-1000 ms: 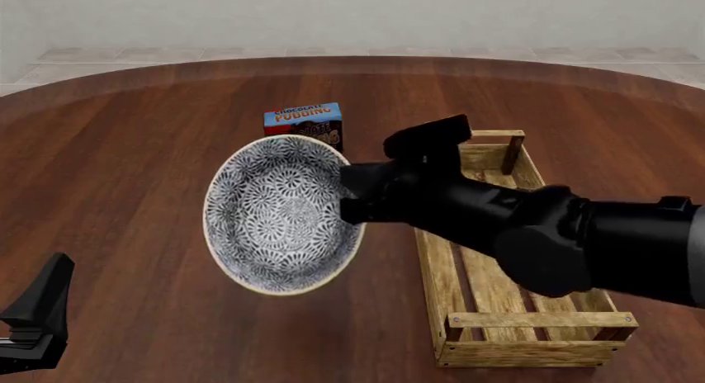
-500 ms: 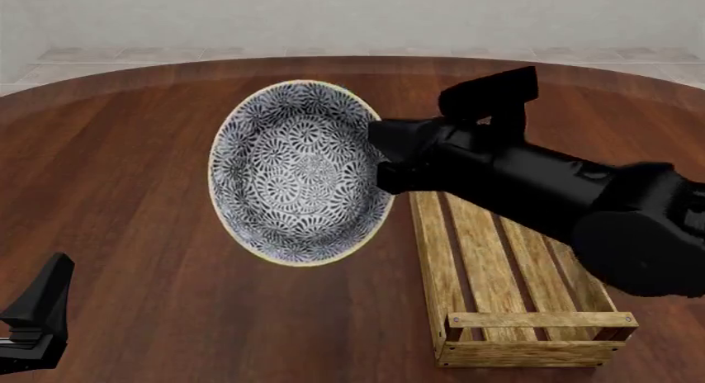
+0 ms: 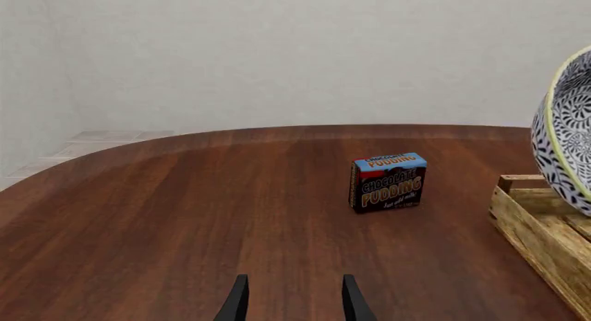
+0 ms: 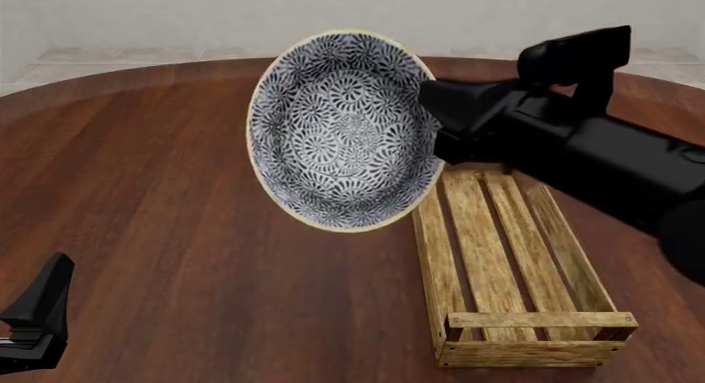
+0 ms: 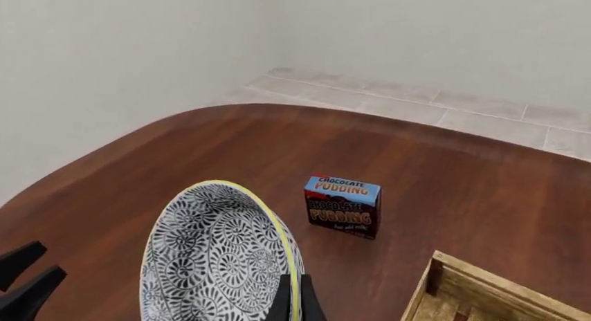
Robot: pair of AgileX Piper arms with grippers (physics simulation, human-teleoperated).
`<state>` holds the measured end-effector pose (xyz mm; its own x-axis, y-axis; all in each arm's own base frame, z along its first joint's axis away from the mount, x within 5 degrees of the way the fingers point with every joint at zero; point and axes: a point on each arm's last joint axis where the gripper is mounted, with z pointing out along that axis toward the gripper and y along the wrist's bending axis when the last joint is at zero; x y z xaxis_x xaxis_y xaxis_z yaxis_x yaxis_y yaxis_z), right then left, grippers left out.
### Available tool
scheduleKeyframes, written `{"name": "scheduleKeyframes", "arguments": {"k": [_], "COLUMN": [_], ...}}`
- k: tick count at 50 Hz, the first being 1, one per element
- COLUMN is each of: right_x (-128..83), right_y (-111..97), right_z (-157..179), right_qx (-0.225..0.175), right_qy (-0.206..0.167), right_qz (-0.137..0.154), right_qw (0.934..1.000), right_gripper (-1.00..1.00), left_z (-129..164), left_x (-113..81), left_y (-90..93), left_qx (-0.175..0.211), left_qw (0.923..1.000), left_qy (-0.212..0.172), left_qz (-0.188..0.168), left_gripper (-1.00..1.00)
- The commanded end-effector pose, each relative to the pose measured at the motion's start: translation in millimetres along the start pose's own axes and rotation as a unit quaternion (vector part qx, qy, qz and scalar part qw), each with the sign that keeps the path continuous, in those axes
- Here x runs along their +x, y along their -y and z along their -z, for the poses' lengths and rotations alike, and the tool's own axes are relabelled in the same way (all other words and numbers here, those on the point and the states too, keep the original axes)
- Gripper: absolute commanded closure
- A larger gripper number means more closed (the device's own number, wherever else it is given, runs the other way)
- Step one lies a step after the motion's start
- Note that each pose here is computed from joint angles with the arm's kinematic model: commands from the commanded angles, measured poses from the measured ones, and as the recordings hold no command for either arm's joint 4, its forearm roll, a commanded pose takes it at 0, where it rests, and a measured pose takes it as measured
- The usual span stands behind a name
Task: Pick up the bowl on the left and put it in the tray.
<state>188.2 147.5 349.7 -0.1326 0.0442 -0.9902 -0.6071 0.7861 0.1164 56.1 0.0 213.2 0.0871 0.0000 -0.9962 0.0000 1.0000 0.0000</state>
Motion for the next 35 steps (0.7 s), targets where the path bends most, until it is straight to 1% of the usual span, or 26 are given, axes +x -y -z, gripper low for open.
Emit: {"name": "scheduleKeyframes", "arguments": {"k": [1,10,19,28,31,32,33,35], "right_x": [-5,-4,0,1,0,0,-1,-1], "right_y": [8,13,17,20,24,26,26,31], "right_z": [7,6,7,10,12,12,13,15], "right_qx": [0.017,0.028,0.036,0.043,0.05,0.054,0.055,0.065], "right_qy": [0.015,0.017,0.015,0.017,0.022,0.023,0.025,0.029], "right_qz": [-0.014,-0.02,-0.038,-0.044,-0.048,-0.056,-0.053,-0.057], "right_qw": [0.9997,0.9992,0.9985,0.998,0.9973,0.9967,0.9968,0.9958], "right_gripper": [1.0,1.0,1.0,1.0,1.0,1.0,1.0,1.0], "left_z": [0,0,0,0,0,0,0,0], "left_x": [0.0,0.0,0.0,0.0,0.0,0.0,0.0,0.0], "left_y": [0.0,0.0,0.0,0.0,0.0,0.0,0.0,0.0], "left_qx": [0.0,0.0,0.0,0.0,0.0,0.0,0.0,0.0], "left_qw": [1.0,1.0,1.0,1.0,1.0,1.0,1.0,1.0], "left_qy": [0.0,0.0,0.0,0.0,0.0,0.0,0.0,0.0], "left_qz": [0.0,0.0,0.0,0.0,0.0,0.0,0.0,0.0], "left_gripper": [-1.0,-1.0,-1.0,-1.0,-1.0,-1.0,-1.0,-1.0]}}
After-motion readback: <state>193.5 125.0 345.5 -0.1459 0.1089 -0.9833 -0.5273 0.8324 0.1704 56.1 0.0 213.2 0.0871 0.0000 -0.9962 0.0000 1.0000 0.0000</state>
